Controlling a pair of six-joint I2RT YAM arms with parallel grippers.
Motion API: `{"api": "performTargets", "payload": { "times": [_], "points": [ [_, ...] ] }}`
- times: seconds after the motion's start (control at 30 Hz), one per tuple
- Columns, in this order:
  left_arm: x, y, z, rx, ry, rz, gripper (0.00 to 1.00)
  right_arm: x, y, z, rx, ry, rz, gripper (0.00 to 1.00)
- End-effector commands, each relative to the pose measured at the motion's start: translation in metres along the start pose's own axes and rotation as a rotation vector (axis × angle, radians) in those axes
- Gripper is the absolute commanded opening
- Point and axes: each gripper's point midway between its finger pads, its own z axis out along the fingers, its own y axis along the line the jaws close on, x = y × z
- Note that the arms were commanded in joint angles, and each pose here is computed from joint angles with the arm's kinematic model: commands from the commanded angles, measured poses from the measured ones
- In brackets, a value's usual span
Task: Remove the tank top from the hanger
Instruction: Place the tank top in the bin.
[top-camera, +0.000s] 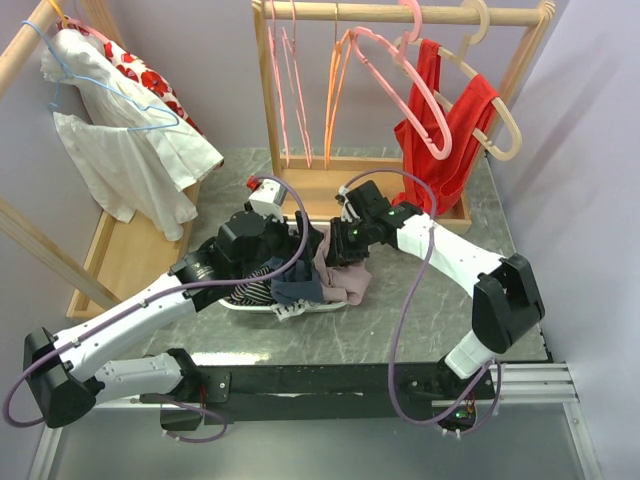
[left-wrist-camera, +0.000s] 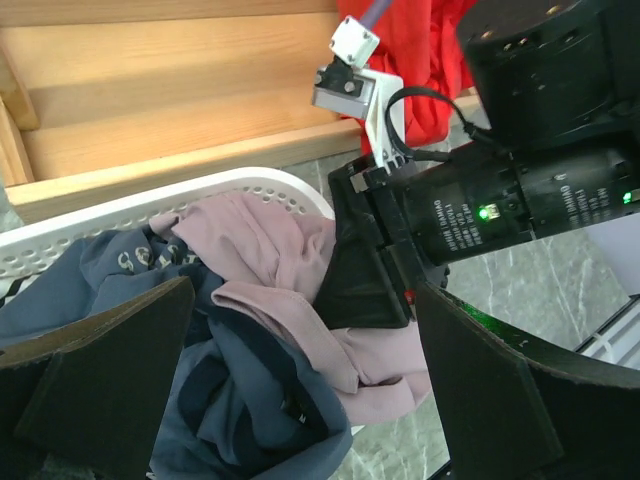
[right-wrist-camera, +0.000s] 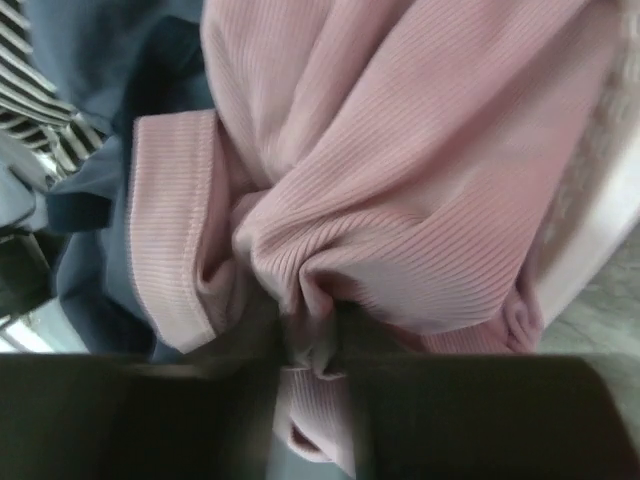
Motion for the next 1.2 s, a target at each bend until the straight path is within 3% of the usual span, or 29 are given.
{"api": "performTargets", "payload": {
  "times": [0.0, 0.03, 0.07, 0.1, 0.3, 0.37, 0.53, 0.83, 1.0, 1.17],
  "points": [
    [-0.018, -0.013, -0.011, 0.074, -0.056, 0.003, 1.0, -0.038, 0.014, -0.04, 0.049, -0.201, -0.067, 0.45],
    [-0.02, -0.016, -0.01, 0.09, -0.063, 0.004, 0.99, -0.043, 0.018, -0.06, 0.055, -0.268, -0.068, 0.49],
    [-0.018, -0.023, -0.011, 0.133, -0.053, 0.01, 0.99, -0.049, 0.011, -0.072, 0.102, -0.325, -0.054, 0.64],
    [-0.016, -0.027, -0.01, 0.154, -0.049, 0.023, 0.99, -0.053, 0.01, -0.091, 0.097, -0.384, -0.045, 0.68],
    [-0.012, -0.058, 0.006, 0.296, -0.007, 0.056, 0.99, -0.065, -0.006, -0.158, 0.161, -0.604, 0.04, 0.74],
    [-0.007, -0.066, 0.017, 0.329, 0.018, 0.086, 0.99, -0.065, -0.028, -0.176, 0.281, -0.656, 0.111, 0.73],
    [0.032, -0.086, 0.053, 0.423, 0.196, 0.128, 1.0, -0.055, -0.041, -0.2, 0.35, -0.696, 0.144, 0.7],
    [0.123, -0.045, 0.09, 0.247, 0.49, 0.094, 0.96, -0.062, 0.005, -0.249, 0.19, -0.798, 0.014, 0.7],
    [0.144, -0.006, 0.08, 0.08, 0.517, 0.082, 0.97, -0.062, 0.043, -0.274, 0.035, -0.84, -0.088, 0.7],
    [0.152, 0.027, 0.077, -0.035, 0.535, 0.046, 0.98, -0.069, 0.046, -0.335, 0.073, -1.059, -0.072, 0.7]
  ]
}}
